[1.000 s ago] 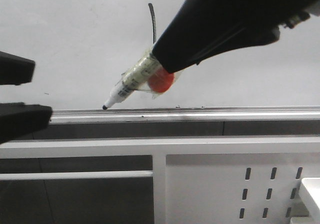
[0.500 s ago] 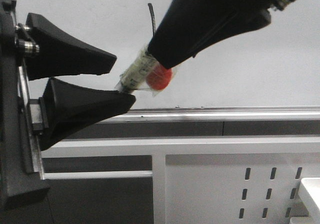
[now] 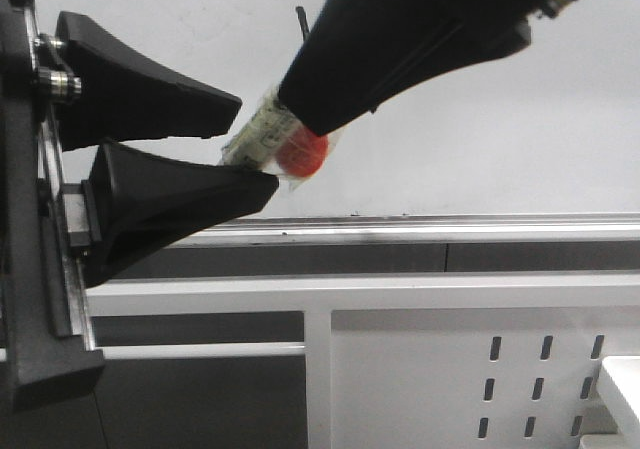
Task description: Write number 1 on whiteboard
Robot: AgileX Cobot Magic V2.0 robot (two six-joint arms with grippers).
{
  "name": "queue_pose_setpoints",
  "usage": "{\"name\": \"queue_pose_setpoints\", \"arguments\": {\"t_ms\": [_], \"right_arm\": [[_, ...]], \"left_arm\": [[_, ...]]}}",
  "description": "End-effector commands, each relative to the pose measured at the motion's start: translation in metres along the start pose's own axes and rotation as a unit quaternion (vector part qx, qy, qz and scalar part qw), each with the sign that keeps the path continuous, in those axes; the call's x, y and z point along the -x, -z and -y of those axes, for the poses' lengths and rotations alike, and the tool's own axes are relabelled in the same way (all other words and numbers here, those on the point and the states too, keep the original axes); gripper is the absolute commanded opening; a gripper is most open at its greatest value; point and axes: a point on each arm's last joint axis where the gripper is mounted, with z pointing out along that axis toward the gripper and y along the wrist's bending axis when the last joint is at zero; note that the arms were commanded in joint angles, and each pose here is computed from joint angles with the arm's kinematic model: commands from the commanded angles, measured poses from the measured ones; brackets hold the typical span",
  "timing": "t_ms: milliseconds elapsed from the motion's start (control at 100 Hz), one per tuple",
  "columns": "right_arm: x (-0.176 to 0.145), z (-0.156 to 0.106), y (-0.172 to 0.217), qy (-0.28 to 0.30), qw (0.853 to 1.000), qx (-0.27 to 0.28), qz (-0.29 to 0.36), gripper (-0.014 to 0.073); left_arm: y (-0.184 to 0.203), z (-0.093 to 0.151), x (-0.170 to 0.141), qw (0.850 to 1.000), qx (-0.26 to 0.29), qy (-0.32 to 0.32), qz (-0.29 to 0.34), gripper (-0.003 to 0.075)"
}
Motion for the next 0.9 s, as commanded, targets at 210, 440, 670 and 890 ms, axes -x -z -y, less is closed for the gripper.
{"name": "queue_pose_setpoints", "arguments": {"t_ms": [210, 440, 670, 890], "right_arm": [[0.0188, 0.0086, 0.0111, 0.011, 0.997, -0.036, 0.065, -0.0069], [0.0183, 0.0088, 0.0111, 0.016, 0.997, -0.037, 0.062, -0.0069], [0.018, 0.0081, 0.011, 0.016, 0.997, -0.035, 0.06, 0.008], [0.0262, 0.0122, 0.0192, 0.024, 0.992, -0.064, 0.108, 0.0542]], "left_arm": [[-0.0013, -0.0088, 0.0175, 0.998, 0.028, 0.002, 0.058, 0.0158], [-0.0013, -0.0088, 0.0175, 0.998, 0.028, 0.002, 0.058, 0.0091], [-0.0013, -0.0088, 0.0175, 0.998, 0.028, 0.002, 0.058, -0.002], [0.002, -0.0179, 0.0102, 0.992, 0.089, 0.078, 0.044, -0.002]]}}
